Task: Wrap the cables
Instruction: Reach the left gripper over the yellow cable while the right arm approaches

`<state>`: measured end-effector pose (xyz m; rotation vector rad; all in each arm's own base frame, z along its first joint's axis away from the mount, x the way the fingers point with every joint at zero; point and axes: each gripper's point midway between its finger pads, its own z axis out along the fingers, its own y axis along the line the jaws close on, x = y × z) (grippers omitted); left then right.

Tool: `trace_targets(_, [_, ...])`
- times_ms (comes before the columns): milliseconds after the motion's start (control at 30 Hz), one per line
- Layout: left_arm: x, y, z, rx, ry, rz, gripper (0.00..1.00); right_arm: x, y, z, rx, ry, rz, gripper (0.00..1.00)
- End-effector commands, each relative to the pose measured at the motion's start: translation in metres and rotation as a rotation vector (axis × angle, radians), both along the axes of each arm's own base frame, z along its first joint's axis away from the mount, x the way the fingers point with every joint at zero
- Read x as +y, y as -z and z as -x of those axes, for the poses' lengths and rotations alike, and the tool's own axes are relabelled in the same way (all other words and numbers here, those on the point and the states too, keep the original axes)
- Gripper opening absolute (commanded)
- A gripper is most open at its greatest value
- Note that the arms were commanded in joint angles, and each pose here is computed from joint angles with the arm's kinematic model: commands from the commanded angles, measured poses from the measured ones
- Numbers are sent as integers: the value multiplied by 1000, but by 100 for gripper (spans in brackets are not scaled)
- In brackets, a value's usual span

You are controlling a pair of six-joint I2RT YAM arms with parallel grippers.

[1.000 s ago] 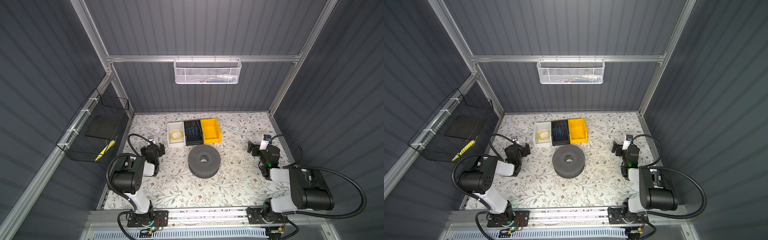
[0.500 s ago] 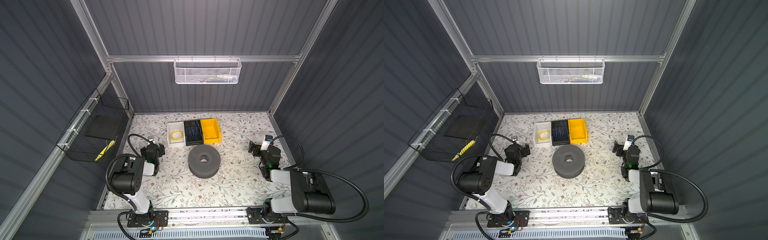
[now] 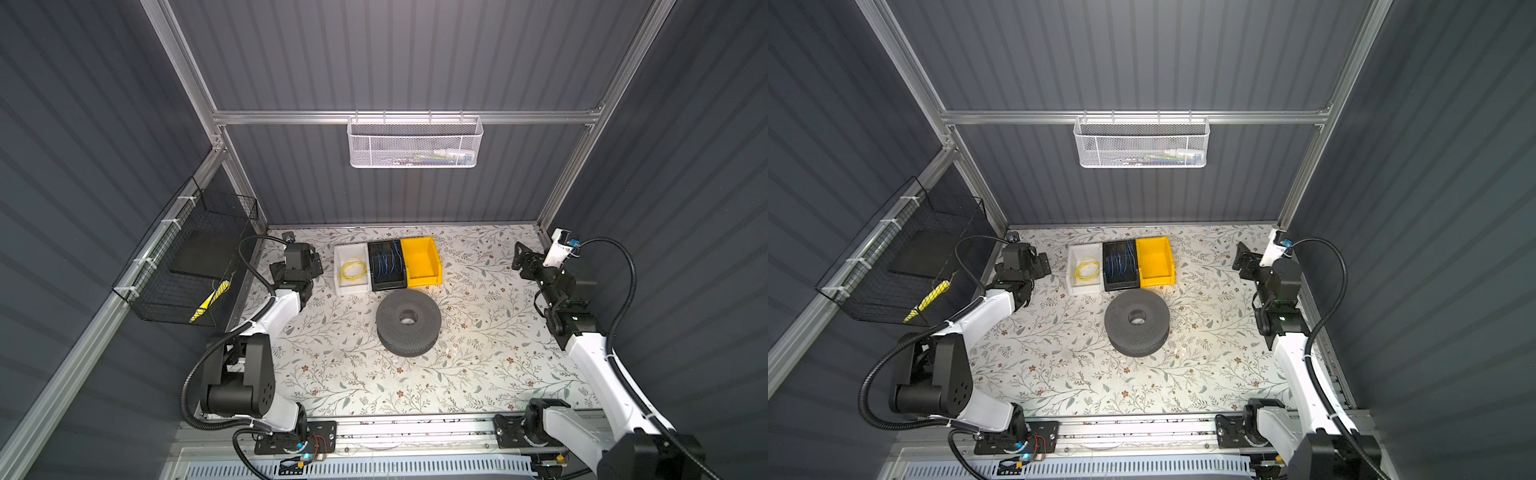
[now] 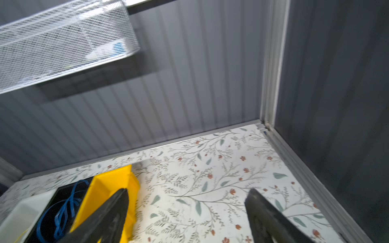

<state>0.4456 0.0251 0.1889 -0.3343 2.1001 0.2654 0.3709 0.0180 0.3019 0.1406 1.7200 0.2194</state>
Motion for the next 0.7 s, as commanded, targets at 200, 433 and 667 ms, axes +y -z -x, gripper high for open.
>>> trace_targets(200, [-74,-7,55,374,237,276,80,97,73,46,385,-316,12,83])
trace_targets(433, [-154,-14,42,526,465,343,73,125,81,47,434,-408,53,79])
trace_targets(667, [-184,17,16,614,548,423,62,134,87,45,441,-447,41,75])
